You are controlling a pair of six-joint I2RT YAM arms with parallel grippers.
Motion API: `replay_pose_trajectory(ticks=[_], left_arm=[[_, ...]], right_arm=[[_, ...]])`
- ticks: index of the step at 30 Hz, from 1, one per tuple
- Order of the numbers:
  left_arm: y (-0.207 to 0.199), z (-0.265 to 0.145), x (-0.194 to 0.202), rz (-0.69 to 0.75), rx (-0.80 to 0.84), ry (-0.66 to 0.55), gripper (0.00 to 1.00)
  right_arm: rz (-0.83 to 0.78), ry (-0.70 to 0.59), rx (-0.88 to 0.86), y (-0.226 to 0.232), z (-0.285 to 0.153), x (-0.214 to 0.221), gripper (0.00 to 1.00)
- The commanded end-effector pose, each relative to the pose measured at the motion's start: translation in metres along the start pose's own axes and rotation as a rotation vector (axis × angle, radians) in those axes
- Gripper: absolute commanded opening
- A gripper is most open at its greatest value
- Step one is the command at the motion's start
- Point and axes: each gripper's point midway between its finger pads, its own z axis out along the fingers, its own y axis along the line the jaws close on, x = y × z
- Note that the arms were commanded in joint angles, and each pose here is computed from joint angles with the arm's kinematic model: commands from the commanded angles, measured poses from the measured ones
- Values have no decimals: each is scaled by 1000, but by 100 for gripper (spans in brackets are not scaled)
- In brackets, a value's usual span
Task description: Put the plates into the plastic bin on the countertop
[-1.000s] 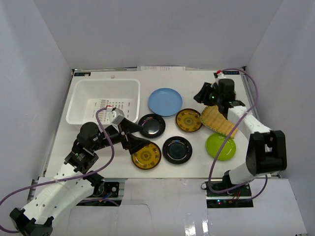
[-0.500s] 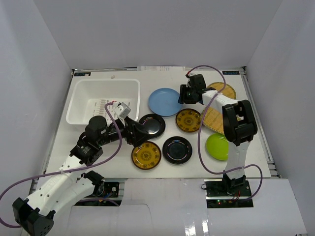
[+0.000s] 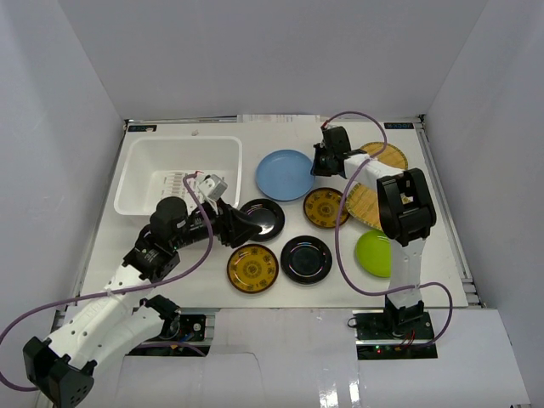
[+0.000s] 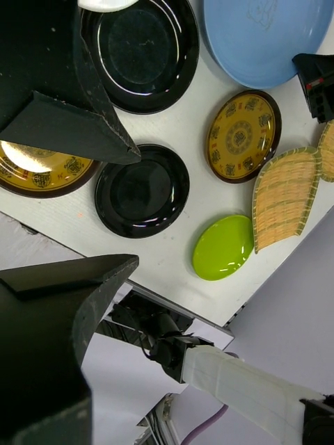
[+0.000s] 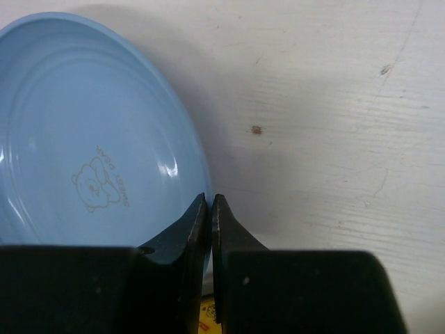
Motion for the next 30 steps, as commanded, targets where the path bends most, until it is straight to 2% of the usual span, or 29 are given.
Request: replay_pose_trajectory(ticks=[1, 6, 8, 9, 11, 12, 16, 21, 25, 30], left_arm=[[1, 3, -23, -6, -29, -32, 65], [7, 14, -55, -53, -104, -44, 59], [18, 22, -60, -86, -158, -37, 58], [18, 24, -70, -92, -174, -44, 58], [27, 31, -75, -118, -224, -34, 59], [34, 39, -77, -137, -247, -3, 61], [56, 59, -81, -146, -329, 35, 72], [84, 77, -78, -133, -421, 69, 75], [104, 85, -71, -118, -490, 94, 71], [120, 88, -65, -91, -575, 104, 56]], right_arm=[[19, -194, 34, 2, -32, -64, 8], [-4, -350, 2, 15, -100, -113, 8], [-21, -352, -17, 16, -113, -103, 8], [-24, -398, -36, 21, -136, -112, 8], [-34, -381, -53, 20, -144, -95, 8], [-39, -419, -78, 26, -165, -100, 8], [-50, -411, -208, 45, -195, -77, 8], [-50, -428, -327, 62, -220, -63, 8], [-52, -409, -414, 74, -232, -49, 8], [-52, -422, -458, 79, -248, -42, 8]])
